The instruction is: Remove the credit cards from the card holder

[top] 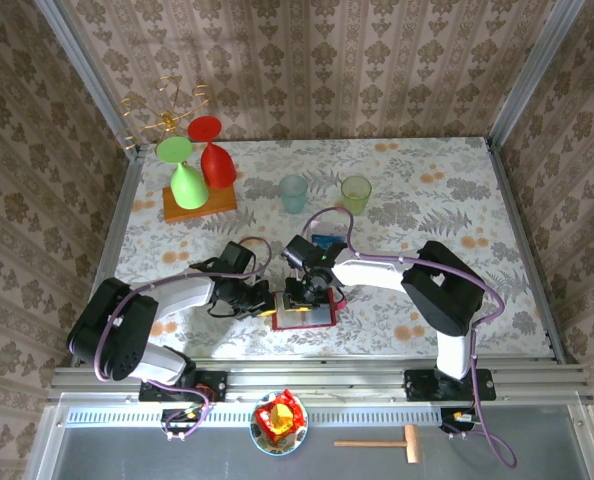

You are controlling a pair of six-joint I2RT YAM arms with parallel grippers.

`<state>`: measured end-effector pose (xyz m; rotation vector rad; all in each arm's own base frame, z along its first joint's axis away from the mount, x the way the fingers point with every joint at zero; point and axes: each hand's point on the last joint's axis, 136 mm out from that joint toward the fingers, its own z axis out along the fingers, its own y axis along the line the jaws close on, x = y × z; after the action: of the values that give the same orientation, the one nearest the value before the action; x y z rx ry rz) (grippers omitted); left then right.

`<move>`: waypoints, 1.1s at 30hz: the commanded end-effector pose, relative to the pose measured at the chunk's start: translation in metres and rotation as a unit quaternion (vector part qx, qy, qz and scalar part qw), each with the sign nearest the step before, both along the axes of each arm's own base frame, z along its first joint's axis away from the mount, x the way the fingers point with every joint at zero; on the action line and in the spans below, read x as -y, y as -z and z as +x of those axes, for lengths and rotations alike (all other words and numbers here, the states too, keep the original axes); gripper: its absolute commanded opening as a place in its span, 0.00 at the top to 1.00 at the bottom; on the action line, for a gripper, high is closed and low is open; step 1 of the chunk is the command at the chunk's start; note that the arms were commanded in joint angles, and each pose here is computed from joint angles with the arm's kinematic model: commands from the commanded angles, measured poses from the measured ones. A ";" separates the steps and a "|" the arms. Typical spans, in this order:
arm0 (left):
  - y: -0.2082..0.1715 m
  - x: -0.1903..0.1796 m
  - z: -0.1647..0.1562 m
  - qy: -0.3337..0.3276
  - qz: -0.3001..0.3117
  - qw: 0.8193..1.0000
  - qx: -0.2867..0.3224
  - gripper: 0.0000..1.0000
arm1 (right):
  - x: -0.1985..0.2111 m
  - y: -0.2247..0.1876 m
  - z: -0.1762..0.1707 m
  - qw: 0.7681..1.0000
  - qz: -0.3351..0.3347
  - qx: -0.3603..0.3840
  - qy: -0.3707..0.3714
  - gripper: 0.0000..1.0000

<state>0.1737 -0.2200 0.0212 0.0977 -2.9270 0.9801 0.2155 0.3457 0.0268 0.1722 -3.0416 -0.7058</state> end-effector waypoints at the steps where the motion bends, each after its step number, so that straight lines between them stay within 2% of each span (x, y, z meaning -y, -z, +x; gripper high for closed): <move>1: 0.006 -0.004 -0.008 0.011 0.013 1.000 -0.016 0.99 | 0.010 0.002 -0.001 0.999 -0.035 0.001 0.014 0.72; 14: 0.007 -0.004 -0.007 0.015 0.020 0.999 -0.022 0.99 | 0.015 -0.002 0.002 0.999 -0.026 0.009 0.031 0.70; 23: -0.005 -0.001 0.004 0.003 0.017 1.000 -0.005 0.98 | 0.017 0.003 0.001 0.999 0.016 0.003 0.048 0.70; 30: -0.029 0.018 0.013 -0.021 -0.031 0.999 0.004 0.86 | 0.016 0.005 0.002 0.996 0.060 -0.002 0.060 0.71; 33: -0.035 0.024 0.017 -0.026 -0.044 0.999 0.007 0.75 | 0.014 0.004 0.004 0.994 0.084 -0.003 0.066 0.71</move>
<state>0.1813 -0.2312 0.0370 0.1475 -2.9127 1.0205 0.2188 0.3323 0.0234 0.0184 -3.0274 -0.9105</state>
